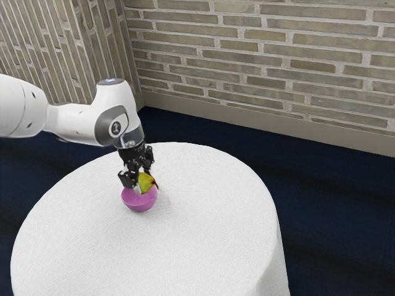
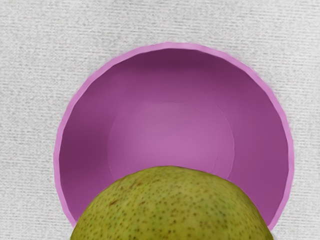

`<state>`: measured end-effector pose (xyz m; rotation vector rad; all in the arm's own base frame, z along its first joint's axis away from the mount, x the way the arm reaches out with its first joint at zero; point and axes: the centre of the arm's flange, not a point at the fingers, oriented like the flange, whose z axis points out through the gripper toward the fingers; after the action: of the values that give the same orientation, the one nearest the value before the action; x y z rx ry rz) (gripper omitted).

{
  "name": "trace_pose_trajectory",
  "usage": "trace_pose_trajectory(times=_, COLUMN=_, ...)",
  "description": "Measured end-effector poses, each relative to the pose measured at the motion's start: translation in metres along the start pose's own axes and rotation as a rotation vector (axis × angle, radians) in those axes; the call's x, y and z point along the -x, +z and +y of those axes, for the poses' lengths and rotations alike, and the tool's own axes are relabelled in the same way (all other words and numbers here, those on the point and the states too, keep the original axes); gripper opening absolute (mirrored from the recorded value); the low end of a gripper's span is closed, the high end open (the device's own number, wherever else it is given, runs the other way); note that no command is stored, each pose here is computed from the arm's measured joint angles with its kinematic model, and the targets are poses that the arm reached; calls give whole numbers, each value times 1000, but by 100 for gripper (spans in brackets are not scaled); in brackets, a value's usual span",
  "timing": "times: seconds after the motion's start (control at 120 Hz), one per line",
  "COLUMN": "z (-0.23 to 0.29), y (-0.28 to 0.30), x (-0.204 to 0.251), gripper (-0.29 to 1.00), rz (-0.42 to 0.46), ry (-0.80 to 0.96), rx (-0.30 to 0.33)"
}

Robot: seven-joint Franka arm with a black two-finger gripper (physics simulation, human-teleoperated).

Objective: Place the pear in the bowl.

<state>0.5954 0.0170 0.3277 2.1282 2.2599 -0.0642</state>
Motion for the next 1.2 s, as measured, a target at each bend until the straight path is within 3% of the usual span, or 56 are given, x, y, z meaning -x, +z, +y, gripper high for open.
trace_pose_trajectory(times=0.125, z=3, y=0, x=-17, gripper=21, rz=0, ry=-29, rx=0)
trace_pose_trajectory(times=0.342, z=4, y=3, x=-19, gripper=44, rz=0, ry=-32, rx=-2)
trace_pose_trajectory(times=0.633, z=5, y=-2, x=-12, gripper=61, rz=-2, ry=-19, rx=7)
trace_pose_trajectory(times=0.883, z=-17, y=-102, x=23, gripper=66, rz=-10, ry=155, rx=91)
trace_pose_trajectory(times=0.975, z=-17, y=-136, x=21, gripper=67, rz=-9, ry=299, rx=104)
trace_pose_trajectory(times=1.117, z=-1, y=-259, x=23, gripper=67, rz=12, ry=579, rx=216)
trace_pose_trajectory(times=1.2, z=-6, y=-292, x=18, gripper=68, rz=24, ry=727, rx=211)
